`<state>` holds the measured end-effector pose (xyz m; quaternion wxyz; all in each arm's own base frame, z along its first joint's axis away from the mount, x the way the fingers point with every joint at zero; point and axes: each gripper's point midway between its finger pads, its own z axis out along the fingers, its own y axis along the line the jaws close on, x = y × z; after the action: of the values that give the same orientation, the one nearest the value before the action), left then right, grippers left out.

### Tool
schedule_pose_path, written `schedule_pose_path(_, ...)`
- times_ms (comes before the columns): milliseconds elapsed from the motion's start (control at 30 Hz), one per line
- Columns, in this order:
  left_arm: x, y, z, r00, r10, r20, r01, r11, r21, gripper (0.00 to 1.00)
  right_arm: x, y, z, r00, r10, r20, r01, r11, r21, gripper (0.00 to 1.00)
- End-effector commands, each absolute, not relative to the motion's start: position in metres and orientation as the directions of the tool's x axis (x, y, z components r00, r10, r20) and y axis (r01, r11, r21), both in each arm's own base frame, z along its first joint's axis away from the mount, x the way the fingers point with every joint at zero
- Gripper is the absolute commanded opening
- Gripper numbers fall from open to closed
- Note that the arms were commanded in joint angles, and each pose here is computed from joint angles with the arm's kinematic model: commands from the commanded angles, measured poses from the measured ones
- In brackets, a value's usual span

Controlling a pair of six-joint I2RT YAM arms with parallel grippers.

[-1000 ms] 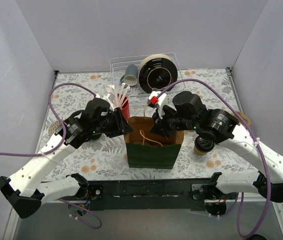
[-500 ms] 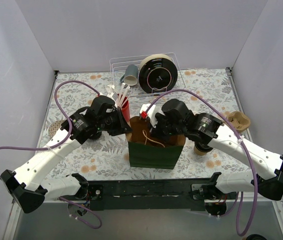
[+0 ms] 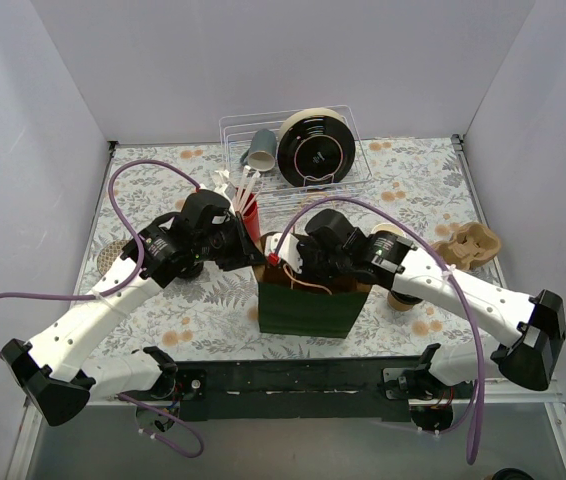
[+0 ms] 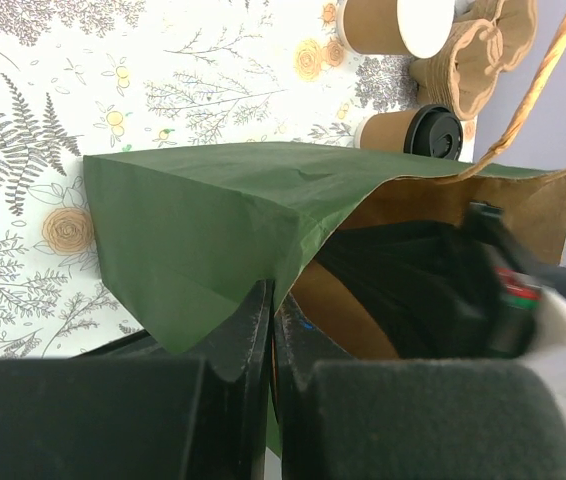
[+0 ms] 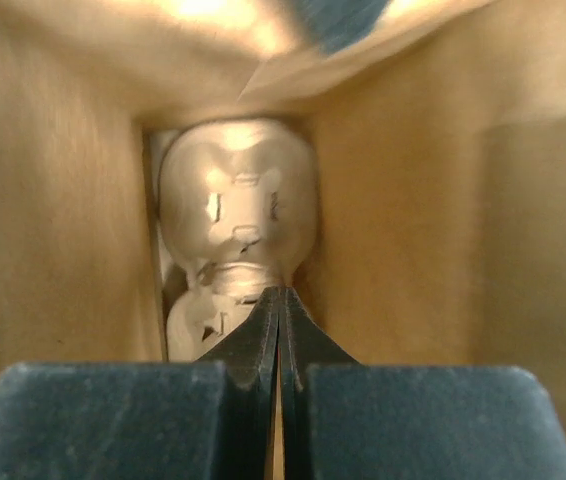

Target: Pack the takeout coffee

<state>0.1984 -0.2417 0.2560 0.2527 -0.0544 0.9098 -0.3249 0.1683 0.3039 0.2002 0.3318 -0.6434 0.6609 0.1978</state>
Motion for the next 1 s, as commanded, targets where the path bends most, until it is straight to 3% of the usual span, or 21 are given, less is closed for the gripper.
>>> schedule_pose_path(0,0.197,-0.246,0.265,-0.866,-0.278,-0.415,0.071,0.754,-0.653,0.00,0.165,0.307,0.181,0.109,-0.719,-0.686,-0.986,0.009,-0.166,0.01)
schedule_pose_path(367,0.196,-0.242,0.265,-0.860,-0.279,-0.427,0.073,0.761,-0.645,0.00,0.168,0.309,0.152,0.060,-0.709,-0.703,-0.991,0.039,-0.124,0.01)
schedule_pose_path(533,0.193,-0.244,0.261,-0.878,-0.308,-0.366,0.007,0.757,-0.654,0.00,0.173,0.309,0.139,0.057,-0.687,-0.724,-0.987,0.073,-0.147,0.01)
schedule_pose_path(633,0.194,-0.244,0.263,-0.883,-0.312,-0.350,-0.013,0.763,-0.646,0.07,0.180,0.313,0.146,0.084,-0.683,-0.725,-0.980,0.074,-0.184,0.04)
schedule_pose_path(667,0.196,-0.244,0.262,-0.883,-0.312,-0.350,-0.019,0.770,-0.637,0.15,0.183,0.315,0.150,0.092,-0.682,-0.726,-0.978,0.074,-0.194,0.04)
schedule_pose_path(867,0.203,-0.242,0.258,-0.890,-0.269,-0.368,-0.015,0.823,-0.568,0.27,0.195,0.328,0.211,0.105,-0.647,-0.755,-0.969,0.104,-0.224,0.12)
schedule_pose_path(967,0.207,-0.241,0.254,-0.889,-0.269,-0.371,-0.024,0.835,-0.549,0.06,0.192,0.326,0.235,0.080,-0.606,-0.792,-0.967,0.144,-0.208,0.19)
